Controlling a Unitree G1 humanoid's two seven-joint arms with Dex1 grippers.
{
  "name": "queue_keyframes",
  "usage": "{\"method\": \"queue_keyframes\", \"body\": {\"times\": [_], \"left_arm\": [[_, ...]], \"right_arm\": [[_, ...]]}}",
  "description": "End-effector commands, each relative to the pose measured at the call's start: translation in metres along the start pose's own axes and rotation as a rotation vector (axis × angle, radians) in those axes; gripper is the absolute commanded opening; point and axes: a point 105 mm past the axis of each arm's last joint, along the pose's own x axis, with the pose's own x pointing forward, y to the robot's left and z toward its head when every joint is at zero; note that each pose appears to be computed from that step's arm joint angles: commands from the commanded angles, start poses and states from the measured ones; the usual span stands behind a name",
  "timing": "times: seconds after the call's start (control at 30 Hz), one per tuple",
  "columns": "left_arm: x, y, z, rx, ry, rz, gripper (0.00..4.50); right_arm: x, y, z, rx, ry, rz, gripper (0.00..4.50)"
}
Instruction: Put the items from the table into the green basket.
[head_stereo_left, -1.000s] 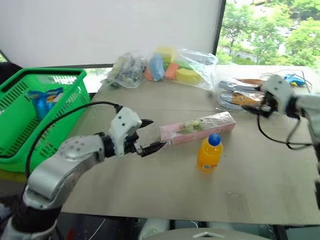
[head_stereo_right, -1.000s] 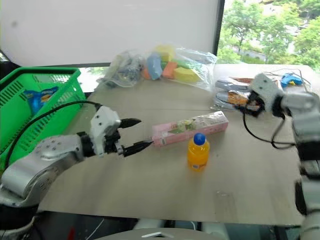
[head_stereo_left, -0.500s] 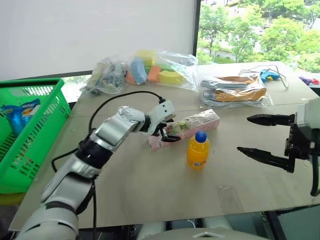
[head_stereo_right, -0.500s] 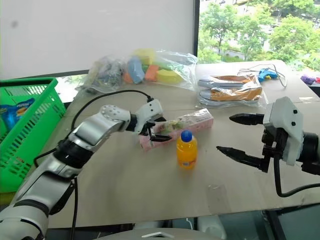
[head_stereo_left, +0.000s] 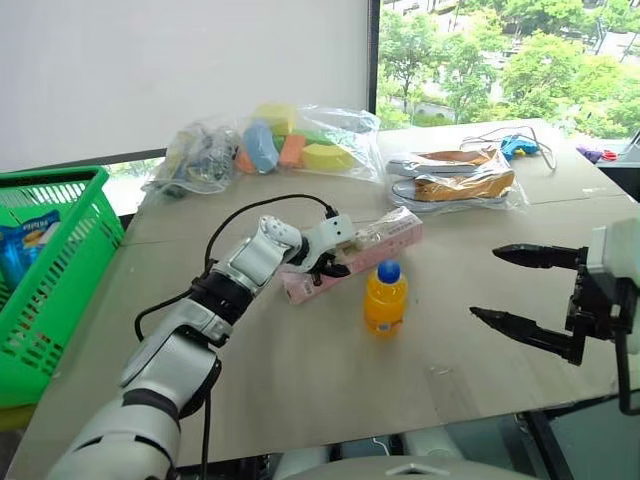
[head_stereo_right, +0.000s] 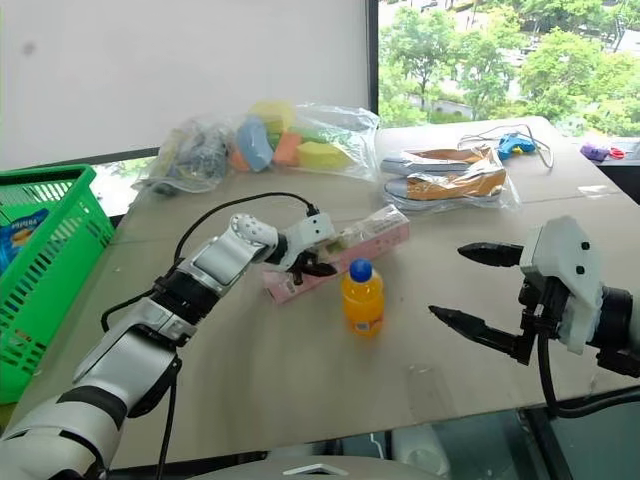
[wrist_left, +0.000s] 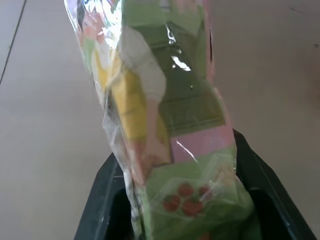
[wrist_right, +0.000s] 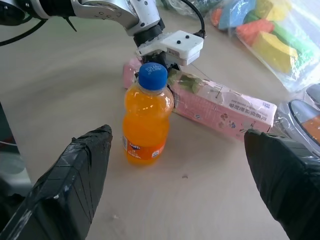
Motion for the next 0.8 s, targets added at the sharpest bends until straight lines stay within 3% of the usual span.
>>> {"method": "queue_keyframes", "body": {"times": [0.03, 0.2, 0.37, 0.47, 0.57, 0.7, 0.8], "left_arm": [[-0.036, 0.012, 0.011, -0.121, -0.15, 0.068, 1.86], [-0.105, 0.024, 0.027, -0.3, -0.452, 0.223, 1.86], [-0.206, 0.078, 0.008, -0.4, -0.611, 0.825, 1.86], [-0.277, 0.101, -0.021, -0.379, -0.536, 1.215, 1.86], [-0.338, 0.11, -0.052, -0.243, -0.335, 1.458, 1.86], [-0.372, 0.119, -0.093, -0.098, -0.022, 1.478, 1.86], [-0.373, 0.125, -0.115, -0.06, 0.083, 1.424, 1.86]], "right_arm": [[0.008, -0.006, 0.011, -0.051, -0.052, 0.015, 4.5], [0.033, -0.011, 0.035, -0.12, -0.185, 0.063, 4.5], [0.072, -0.006, 0.068, -0.158, -0.353, 0.164, 4.5], [0.089, -0.004, 0.082, -0.165, -0.418, 0.209, 4.5], [0.103, -0.003, 0.091, -0.171, -0.454, 0.245, 4.5], [0.112, -0.003, 0.096, -0.188, -0.473, 0.285, 4.5], [0.113, -0.003, 0.095, -0.188, -0.475, 0.307, 4.5]]}}
